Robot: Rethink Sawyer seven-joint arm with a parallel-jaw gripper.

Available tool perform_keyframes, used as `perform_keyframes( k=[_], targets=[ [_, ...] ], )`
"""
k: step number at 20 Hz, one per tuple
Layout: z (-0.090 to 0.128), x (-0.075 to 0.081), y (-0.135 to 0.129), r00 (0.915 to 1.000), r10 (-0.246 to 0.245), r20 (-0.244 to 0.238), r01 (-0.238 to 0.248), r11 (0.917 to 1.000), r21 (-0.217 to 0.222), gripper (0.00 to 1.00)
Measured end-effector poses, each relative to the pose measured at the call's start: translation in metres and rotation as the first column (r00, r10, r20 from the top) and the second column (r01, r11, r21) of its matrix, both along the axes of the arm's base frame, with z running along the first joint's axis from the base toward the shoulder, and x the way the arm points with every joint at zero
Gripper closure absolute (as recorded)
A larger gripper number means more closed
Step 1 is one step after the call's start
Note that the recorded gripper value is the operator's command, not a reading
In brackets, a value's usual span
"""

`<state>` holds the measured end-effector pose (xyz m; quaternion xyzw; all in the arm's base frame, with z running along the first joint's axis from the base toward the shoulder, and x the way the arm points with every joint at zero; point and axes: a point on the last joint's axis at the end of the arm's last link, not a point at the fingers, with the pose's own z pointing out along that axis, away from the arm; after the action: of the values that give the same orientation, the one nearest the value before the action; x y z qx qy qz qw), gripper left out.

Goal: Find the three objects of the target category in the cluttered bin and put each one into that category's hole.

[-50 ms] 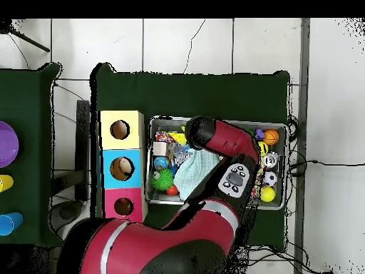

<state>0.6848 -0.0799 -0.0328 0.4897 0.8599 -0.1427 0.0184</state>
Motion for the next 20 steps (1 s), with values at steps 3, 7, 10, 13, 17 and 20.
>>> perform_keyframes(
  k=[3,7,10,13,17,20],
  targets=[
    [0.001,0.003,-0.002,0.9998,-0.011,-0.016,0.011,0.9998,0.014,0.00],
    [0.008,0.007,-0.012,0.9979,-0.040,-0.051,0.042,0.9984,0.038,0.00],
    [0.014,0.010,-0.017,0.9968,-0.047,-0.064,0.049,0.9980,0.039,0.00],
    [0.021,0.013,-0.021,0.9963,-0.049,-0.071,0.051,0.9982,0.031,0.00],
    [0.031,0.018,-0.027,0.9967,-0.049,-0.064,0.050,0.9986,0.015,0.00],
    [0.042,0.025,-0.033,0.9978,-0.049,-0.045,0.050,0.9988,0.003,0.00]
  ],
)
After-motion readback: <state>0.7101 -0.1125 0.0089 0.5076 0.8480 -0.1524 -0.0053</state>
